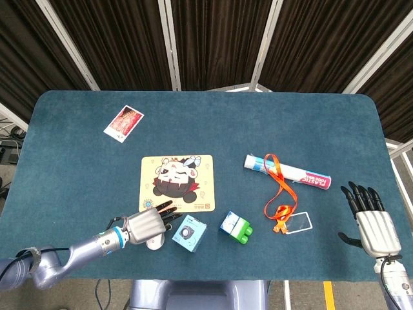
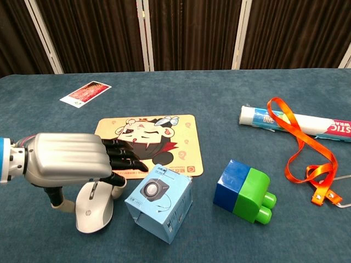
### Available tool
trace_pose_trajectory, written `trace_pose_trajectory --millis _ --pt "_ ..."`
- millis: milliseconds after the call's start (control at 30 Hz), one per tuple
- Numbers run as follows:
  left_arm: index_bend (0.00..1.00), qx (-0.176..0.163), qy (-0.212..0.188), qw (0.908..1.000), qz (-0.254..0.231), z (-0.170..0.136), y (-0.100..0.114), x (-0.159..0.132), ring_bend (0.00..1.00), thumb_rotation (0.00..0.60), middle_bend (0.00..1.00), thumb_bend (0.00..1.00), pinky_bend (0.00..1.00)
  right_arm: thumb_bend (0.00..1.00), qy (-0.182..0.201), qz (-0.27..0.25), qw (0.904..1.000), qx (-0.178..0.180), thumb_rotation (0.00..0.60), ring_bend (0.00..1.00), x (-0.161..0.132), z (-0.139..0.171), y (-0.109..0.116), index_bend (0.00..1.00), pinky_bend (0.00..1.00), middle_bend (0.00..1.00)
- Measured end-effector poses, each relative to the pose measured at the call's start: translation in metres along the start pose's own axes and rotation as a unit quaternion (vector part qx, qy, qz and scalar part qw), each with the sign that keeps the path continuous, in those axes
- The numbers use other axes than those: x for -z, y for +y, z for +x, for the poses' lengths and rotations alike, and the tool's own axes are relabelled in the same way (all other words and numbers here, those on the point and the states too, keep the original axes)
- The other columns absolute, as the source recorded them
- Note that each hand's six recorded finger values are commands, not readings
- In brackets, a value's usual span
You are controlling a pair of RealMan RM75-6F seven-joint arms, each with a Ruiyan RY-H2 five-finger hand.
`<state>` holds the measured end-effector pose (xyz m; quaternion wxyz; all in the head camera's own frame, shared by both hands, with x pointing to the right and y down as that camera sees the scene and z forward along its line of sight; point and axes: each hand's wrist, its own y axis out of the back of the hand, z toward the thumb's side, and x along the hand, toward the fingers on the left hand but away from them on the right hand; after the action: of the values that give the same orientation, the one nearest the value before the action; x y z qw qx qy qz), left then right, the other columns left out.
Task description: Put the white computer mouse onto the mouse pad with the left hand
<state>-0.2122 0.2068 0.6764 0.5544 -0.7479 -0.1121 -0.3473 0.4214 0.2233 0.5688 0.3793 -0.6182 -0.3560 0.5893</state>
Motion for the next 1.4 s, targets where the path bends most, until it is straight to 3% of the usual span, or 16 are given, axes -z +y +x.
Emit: trace_pose_trajectory --millis 333,667,967,1400 --pt "0.52 -0.031 0.029 0.9978 0.05 -0.003 0.027 0.033 0.0 0.6 0.0 0.26 0.0 0.09 0.0 -0.001 1.0 0.0 0.6 0.0 0.0 0.0 0.0 0.0 0.0 0.0" --pt "0.53 -0.047 0.043 0.9921 0.108 0.029 0.05 0.063 0.0 0.6 0.0 0.26 0.0 0.09 0.003 -0.004 1.0 -0.002 0.6 0.0 0.0 0.0 0.0 0.0 0.0 0.0" --pt "0.53 -0.038 0.037 0.986 0.158 0.071 0.05 0.066 0.0 0.6 0.0 0.26 0.0 0.09 0.003 -0.006 1.0 -0.006 0.6 0.0 0.0 -0.002 -0.001 0.0 0.0 0.0" --pt "0.53 -0.029 0.054 0.9831 0.172 0.107 0.052 0.079 0.0 0.6 0.0 0.26 0.0 0.09 0.004 -0.006 0.9999 -0.012 0.6 0.0 0.0 -0.004 -0.001 0.0 0.0 0.0"
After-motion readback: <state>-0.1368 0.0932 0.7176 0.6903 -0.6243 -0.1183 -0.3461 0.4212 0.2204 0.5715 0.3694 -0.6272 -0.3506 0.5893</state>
